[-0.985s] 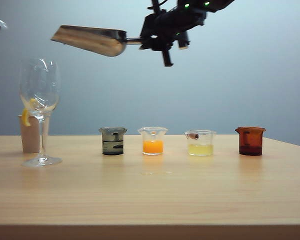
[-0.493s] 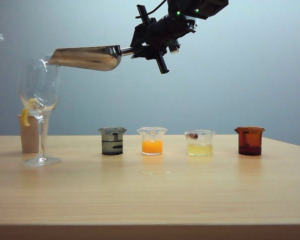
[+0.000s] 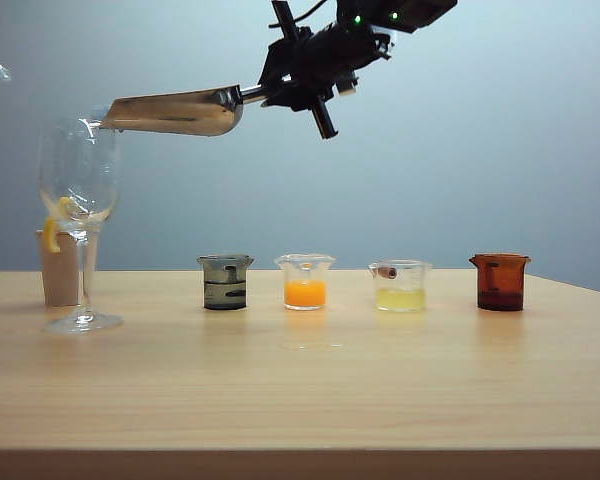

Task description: Pick up the ice scoop on the desk filled with ice cubes, pour the ice into the goblet, and finally put the scoop back on the table.

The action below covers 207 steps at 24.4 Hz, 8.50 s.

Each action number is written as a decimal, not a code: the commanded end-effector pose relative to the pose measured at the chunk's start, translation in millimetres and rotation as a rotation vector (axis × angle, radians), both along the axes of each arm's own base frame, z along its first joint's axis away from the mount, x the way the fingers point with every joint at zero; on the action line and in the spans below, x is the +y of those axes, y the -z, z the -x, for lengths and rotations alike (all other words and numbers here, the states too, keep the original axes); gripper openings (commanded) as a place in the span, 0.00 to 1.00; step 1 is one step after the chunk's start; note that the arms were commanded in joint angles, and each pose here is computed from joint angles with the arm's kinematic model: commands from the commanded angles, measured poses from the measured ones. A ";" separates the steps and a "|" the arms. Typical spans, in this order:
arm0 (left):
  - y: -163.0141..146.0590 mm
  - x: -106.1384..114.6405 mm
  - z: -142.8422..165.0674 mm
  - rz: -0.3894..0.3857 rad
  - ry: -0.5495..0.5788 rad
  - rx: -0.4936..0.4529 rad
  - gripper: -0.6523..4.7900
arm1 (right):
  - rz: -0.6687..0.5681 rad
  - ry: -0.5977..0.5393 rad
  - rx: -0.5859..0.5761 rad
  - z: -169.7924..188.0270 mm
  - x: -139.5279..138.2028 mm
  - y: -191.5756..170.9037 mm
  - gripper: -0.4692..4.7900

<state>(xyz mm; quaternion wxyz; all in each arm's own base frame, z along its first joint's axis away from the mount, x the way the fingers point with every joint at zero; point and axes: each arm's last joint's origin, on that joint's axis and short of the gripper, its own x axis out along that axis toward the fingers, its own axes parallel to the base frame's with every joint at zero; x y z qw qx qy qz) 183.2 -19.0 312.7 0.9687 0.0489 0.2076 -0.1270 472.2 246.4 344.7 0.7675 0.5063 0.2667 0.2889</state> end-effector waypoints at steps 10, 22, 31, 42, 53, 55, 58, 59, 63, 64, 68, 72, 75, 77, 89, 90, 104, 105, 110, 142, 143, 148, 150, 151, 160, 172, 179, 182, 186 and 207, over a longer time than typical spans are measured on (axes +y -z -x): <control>-3.4 -3.7 0.1 0.006 0.023 -0.026 0.11 | -0.018 0.017 -0.081 4.9 -2.6 -24.1 0.07; -3.2 -3.7 0.1 0.004 0.019 -0.025 0.11 | -0.006 0.028 -0.121 8.3 2.3 -29.6 0.07; -3.1 -3.7 0.1 0.004 0.020 -0.025 0.11 | -0.007 0.025 -0.126 9.5 3.3 -31.7 0.07; -3.0 -3.7 0.1 0.004 0.020 -0.023 0.11 | 0.004 0.005 -0.135 9.8 3.7 -31.4 0.07; -2.9 -3.7 0.3 0.004 0.020 -0.022 0.11 | 0.013 -0.014 -0.133 10.1 3.5 -30.8 0.07; -2.9 -3.7 0.3 0.001 0.021 -0.023 0.11 | 0.007 -0.045 -0.136 9.2 -0.6 -32.3 0.07; -2.8 -3.6 1.1 -0.002 0.022 -0.019 0.11 | -0.004 -0.059 -0.111 7.4 -13.2 -36.7 0.07; -2.6 -3.6 1.4 -0.002 0.023 -0.016 0.11 | -0.004 -0.053 -0.103 7.1 -18.6 -39.0 0.07; -1.8 -3.5 4.5 -0.004 0.024 0.002 0.11 | -0.015 -0.046 -0.121 5.2 -48.0 -54.5 0.07; -1.7 -5.1 8.1 -0.006 0.035 0.013 0.11 | -0.016 -0.033 -0.126 6.5 -67.7 -65.6 0.07; -6.7 -11.7 16.4 0.000 0.077 -0.009 0.11 | 0.045 0.027 -0.135 13.6 -105.1 -84.0 0.07; -23.8 -31.8 23.3 -0.023 0.134 -0.055 0.11 | 0.143 0.143 -0.143 31.7 -175.4 -111.9 0.07; -31.9 -43.9 28.4 0.014 0.199 -0.076 0.11 | 0.191 0.218 -0.148 48.0 -214.1 -127.7 0.07; -35.2 -53.0 32.4 0.036 0.245 -0.089 0.11 | 0.213 0.257 -0.150 59.3 -237.4 -136.6 0.07; -41.0 -91.1 50.6 0.071 0.424 -0.151 0.11 | 0.465 0.477 -0.066 135.4 -352.2 -156.2 0.07; -41.2 -91.2 50.6 0.072 0.425 -0.153 0.11 | 0.464 0.480 -0.056 138.1 -358.3 -155.4 0.07; -40.2 -91.2 50.8 0.071 0.437 -0.142 0.12 | 0.458 0.556 -0.099 168.9 -347.8 -180.4 0.07; -40.0 -91.7 51.1 0.076 0.453 -0.137 0.11 | 0.457 0.557 -0.103 171.1 -346.8 -182.0 0.07; -39.8 -91.8 50.9 0.076 0.454 -0.136 0.12 | 0.469 0.549 -0.147 181.1 -335.0 -191.6 0.07; -39.6 -91.4 50.9 0.071 0.445 -0.135 0.12 | 0.183 0.646 -0.031 249.3 -329.0 38.6 0.07; -39.8 -91.3 51.1 0.072 0.446 -0.136 0.11 | 0.200 0.658 -0.020 248.9 -333.5 48.0 0.07; -39.6 -91.3 51.0 0.072 0.446 -0.135 0.11 | 0.191 0.599 0.058 220.8 -363.2 96.7 0.07; -39.8 -91.1 50.9 0.070 0.440 -0.137 0.11 | 0.161 0.614 0.073 209.1 -375.2 113.9 0.07; -39.5 -91.2 50.8 0.069 0.440 -0.135 0.12 | 0.147 0.627 0.082 202.9 -381.3 124.4 0.07; -39.7 -91.3 50.8 0.070 0.441 -0.136 0.12 | 0.135 0.676 0.061 173.8 -403.1 184.5 0.07; -39.6 -91.3 50.8 0.070 0.440 -0.136 0.12 | 0.086 0.657 0.071 171.6 -408.4 200.1 1.00; -39.6 -91.3 50.8 0.070 0.440 -0.136 0.12 | 0.031 0.537 0.076 187.3 -417.9 204.3 1.00; -39.6 -91.3 50.8 0.070 0.440 -0.136 0.12 | -0.005 0.495 0.089 204.5 -423.1 209.6 1.00; -39.6 -91.3 50.8 0.070 0.440 -0.136 0.12 | 0.005 0.551 0.085 245.7 -420.2 210.8 1.00; -36.8 -91.6 50.4 0.066 0.442 -0.126 0.12 | 0.033 0.476 -0.451 321.7 -329.4 54.3 0.07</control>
